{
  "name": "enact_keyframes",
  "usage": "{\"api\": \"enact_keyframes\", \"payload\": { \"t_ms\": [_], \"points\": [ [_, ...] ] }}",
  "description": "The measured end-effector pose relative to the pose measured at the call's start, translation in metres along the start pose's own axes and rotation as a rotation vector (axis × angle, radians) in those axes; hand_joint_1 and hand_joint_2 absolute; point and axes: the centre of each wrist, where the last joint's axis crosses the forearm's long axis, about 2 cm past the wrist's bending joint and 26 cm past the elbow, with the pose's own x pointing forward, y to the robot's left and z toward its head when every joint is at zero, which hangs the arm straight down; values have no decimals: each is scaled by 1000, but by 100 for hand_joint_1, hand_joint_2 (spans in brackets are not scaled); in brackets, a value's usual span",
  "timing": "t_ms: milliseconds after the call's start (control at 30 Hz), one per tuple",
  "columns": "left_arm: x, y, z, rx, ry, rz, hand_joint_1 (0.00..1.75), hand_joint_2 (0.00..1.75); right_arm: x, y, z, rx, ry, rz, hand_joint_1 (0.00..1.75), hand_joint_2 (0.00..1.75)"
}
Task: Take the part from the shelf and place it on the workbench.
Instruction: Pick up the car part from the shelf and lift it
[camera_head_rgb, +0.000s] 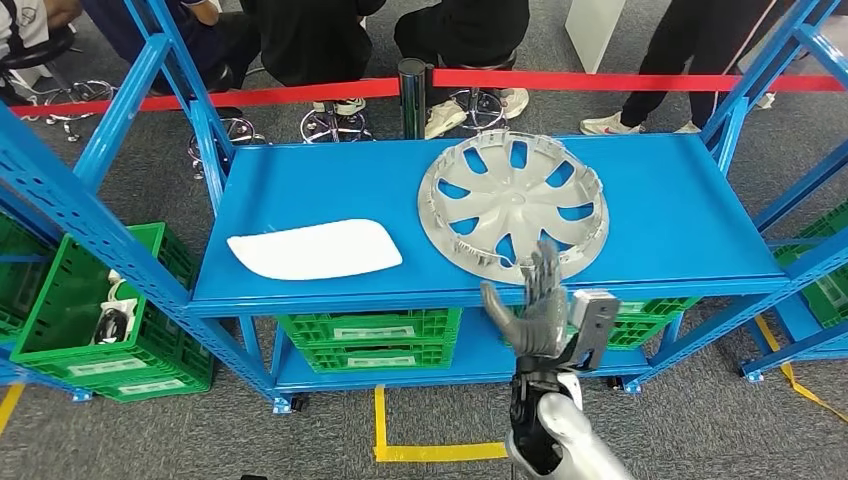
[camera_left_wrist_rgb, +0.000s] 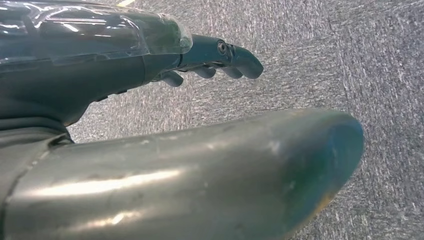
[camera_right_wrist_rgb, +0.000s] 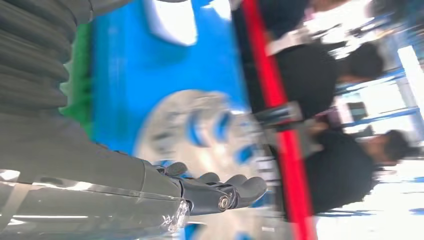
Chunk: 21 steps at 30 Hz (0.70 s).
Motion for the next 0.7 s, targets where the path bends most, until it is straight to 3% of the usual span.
{"api": "enact_keyframes", "payload": {
  "t_ms": [300, 700],
  "points": [
    [0, -1, 0, -3, 2, -6, 0, 0, 57, 10, -10, 60, -261, 109, 0, 175],
    [4, -1, 0, -7, 1, 26, 0, 0, 103, 16, -26, 180, -395, 397, 0, 175]
  ]
}}
